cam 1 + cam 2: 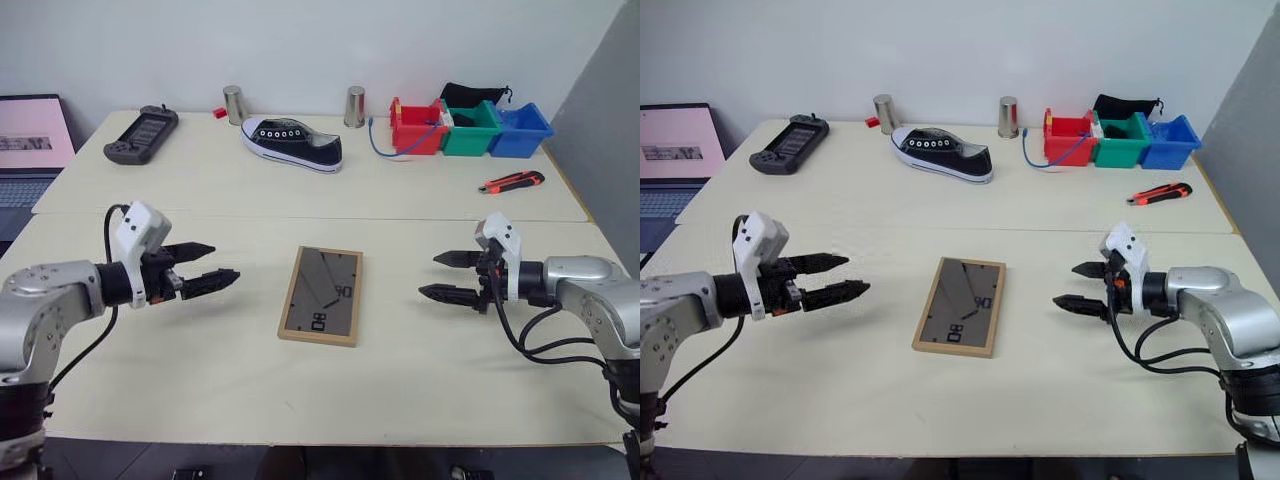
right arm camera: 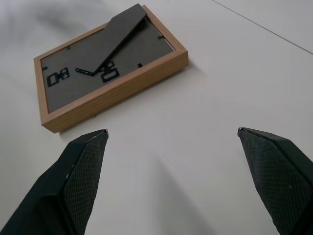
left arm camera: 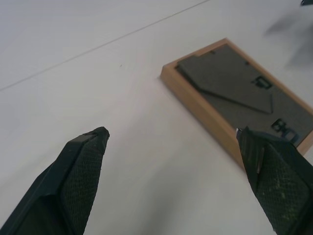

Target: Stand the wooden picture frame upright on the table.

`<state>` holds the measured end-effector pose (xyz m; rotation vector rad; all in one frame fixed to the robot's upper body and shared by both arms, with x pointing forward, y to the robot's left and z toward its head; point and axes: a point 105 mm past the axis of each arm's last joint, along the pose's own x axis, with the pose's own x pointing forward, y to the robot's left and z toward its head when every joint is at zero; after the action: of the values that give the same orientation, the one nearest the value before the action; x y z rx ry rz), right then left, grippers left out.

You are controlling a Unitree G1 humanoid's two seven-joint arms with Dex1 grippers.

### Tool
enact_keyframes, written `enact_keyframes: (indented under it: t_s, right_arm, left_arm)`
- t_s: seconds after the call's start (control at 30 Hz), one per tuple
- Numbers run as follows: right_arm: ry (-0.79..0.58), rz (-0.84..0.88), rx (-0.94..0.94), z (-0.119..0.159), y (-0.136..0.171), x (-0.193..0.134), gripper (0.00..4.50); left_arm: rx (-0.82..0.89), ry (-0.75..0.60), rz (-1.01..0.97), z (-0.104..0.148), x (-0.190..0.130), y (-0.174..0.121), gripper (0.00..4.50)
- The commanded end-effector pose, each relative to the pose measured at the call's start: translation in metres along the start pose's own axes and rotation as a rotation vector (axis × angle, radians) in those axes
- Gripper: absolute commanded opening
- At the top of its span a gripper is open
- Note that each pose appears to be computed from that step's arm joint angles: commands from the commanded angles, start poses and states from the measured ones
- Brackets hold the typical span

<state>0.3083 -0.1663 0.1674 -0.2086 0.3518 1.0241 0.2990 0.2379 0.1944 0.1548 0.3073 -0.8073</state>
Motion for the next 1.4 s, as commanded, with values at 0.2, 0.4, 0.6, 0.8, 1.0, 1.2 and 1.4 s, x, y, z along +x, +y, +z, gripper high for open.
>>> enact_keyframes:
  t_s: [0.2, 0.4, 0.6, 0.8, 1.0, 1.2, 1.4]
  right_arm:
    - [-0.032, -0.038, -0.048, 0.025, -0.006, -0.023, 4.5]
    - [-0.012, -0.056, -0.046, 0.018, -0.008, -0.021, 4.5]
    - [-0.025, -0.055, -0.042, 0.014, -0.007, -0.014, 4.5]
    - [-0.02, -0.049, -0.033, 0.011, -0.005, -0.009, 4.5]
    - [-0.011, -0.047, -0.027, 0.008, -0.005, -0.006, 4.5]
    - [0.01, 0.011, -0.03, 0.003, 0.004, 0.002, 4.5]
    - [0.017, 0.083, -0.026, 0.004, 0.012, 0.012, 4.5]
  left_arm:
    - [0.036, 0.022, -0.005, 0.007, -0.005, 0.008, 4.46]
    - [0.031, 0.036, 0.006, -0.001, -0.003, 0.014, 4.46]
    - [0.042, 0.038, 0.017, -0.008, -0.003, 0.012, 4.46]
    - [0.027, 0.047, 0.015, -0.013, -0.006, 0.009, 4.46]
    - [0.015, 0.07, 0.013, -0.018, -0.006, 0.012, 4.46]
    - [-0.116, 0.067, -0.043, -0.022, 0.001, 0.01, 4.46]
    - [-0.312, 0.06, -0.144, -0.022, 0.015, 0.002, 4.46]
